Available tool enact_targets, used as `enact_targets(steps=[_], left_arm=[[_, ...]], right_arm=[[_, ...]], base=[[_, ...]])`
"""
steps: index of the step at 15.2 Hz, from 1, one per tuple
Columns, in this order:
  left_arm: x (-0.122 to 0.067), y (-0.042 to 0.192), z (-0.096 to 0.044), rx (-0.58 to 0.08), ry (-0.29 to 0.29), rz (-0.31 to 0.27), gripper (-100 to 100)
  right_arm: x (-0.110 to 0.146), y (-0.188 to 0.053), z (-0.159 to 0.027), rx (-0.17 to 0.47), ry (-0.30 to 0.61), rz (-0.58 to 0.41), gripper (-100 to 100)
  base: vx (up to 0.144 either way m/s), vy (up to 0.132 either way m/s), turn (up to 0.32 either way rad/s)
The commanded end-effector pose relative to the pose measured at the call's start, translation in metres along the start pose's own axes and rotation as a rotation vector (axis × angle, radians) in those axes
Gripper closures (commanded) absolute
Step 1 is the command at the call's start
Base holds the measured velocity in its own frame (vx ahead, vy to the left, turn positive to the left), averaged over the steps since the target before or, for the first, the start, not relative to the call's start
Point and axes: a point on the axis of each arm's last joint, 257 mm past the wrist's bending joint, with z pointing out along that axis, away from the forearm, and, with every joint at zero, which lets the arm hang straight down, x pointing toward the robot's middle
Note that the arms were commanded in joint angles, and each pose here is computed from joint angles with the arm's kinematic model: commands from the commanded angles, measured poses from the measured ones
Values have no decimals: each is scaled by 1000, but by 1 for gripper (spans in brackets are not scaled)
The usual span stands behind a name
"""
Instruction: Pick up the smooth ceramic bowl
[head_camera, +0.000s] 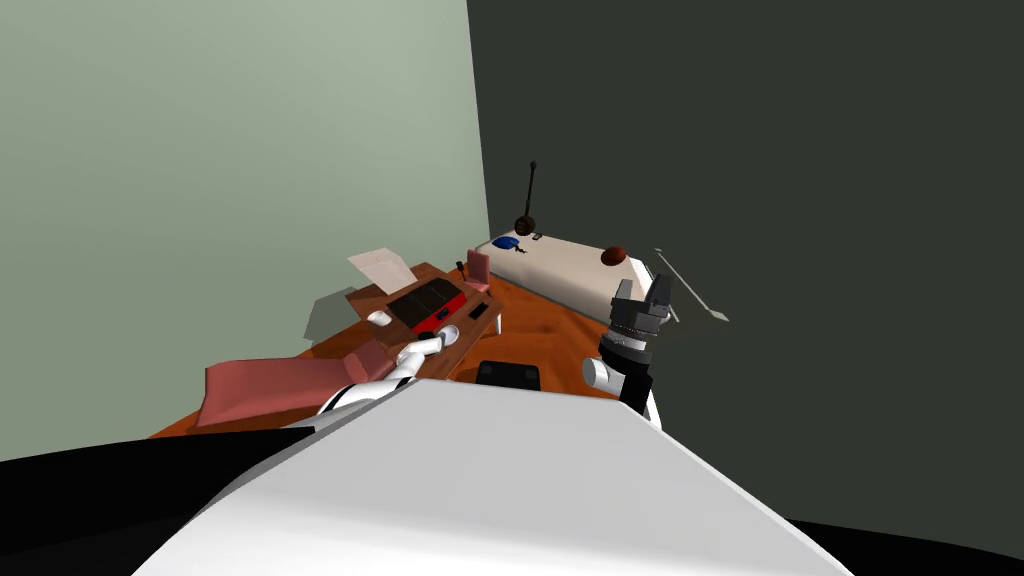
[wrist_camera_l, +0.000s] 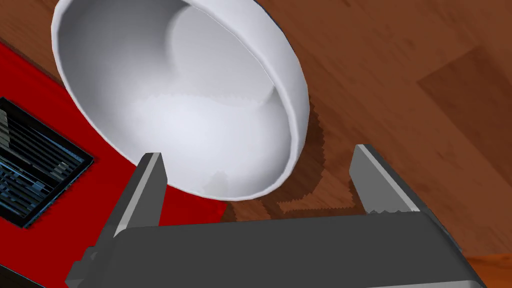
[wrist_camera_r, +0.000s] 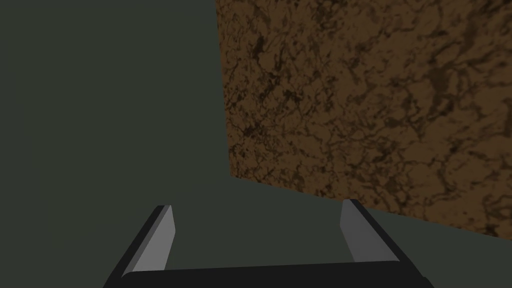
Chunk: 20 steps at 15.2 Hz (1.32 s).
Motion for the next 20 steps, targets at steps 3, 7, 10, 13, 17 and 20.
enact_targets(steps=[3, 7, 10, 13, 17, 20], left_arm=[[4, 16, 3, -52, 11, -14, -100], [12, 28, 6, -52, 11, -13, -100], [17, 37, 8, -51, 11, -12, -100], [17, 39, 9, -52, 11, -12, 100], [17, 38, 9, -51, 11, -10, 100], [12, 28, 6, -52, 11, -13, 100]], right_arm=[[0, 0, 0, 0, 0, 0, 0], [0, 0, 0, 0, 0, 0, 0], [0, 0, 0, 0, 0, 0, 0], [0, 0, 0, 0, 0, 0, 0], [0, 0, 0, 0, 0, 0, 0], [0, 0, 0, 0, 0, 0, 0]], base=[[-3, 9, -38], [18, 20, -31], [64, 50, 6], [39, 38, 3], [3, 2, -2], [-39, -38, -6]])
